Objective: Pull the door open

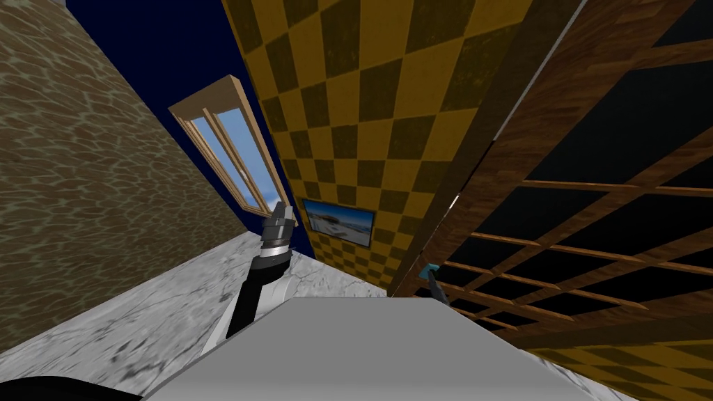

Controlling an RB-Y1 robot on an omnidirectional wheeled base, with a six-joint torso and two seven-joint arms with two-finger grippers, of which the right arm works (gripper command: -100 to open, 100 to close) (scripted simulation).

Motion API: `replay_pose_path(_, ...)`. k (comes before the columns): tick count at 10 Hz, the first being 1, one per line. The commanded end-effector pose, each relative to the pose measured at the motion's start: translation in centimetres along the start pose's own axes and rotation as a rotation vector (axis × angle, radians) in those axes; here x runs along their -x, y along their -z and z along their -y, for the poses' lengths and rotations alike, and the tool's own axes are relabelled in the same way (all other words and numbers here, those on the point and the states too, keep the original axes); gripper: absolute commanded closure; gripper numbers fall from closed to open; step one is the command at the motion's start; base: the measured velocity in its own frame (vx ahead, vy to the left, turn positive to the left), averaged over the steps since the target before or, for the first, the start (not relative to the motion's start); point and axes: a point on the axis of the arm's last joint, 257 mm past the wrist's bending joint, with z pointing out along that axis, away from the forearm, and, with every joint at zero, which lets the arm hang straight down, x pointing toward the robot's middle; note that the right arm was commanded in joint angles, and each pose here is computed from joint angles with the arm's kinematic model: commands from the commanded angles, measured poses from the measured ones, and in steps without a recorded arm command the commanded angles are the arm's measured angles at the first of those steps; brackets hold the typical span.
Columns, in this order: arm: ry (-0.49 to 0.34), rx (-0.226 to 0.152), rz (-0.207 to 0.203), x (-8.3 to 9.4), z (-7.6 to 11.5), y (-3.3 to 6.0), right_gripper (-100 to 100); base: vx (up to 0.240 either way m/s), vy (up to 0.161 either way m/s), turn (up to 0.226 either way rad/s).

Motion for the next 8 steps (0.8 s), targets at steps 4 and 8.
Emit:
replay_pose_path(4, -0.120, -0.015, 0.036, 2.18, 1.10, 0.21, 100, -0.052, -0.015, 0.089)
replay_pose_path(8, -0.182, -0.011, 0.039, 2.29, 1.05, 0.21, 100, -0.031, -0.010, 0.049)
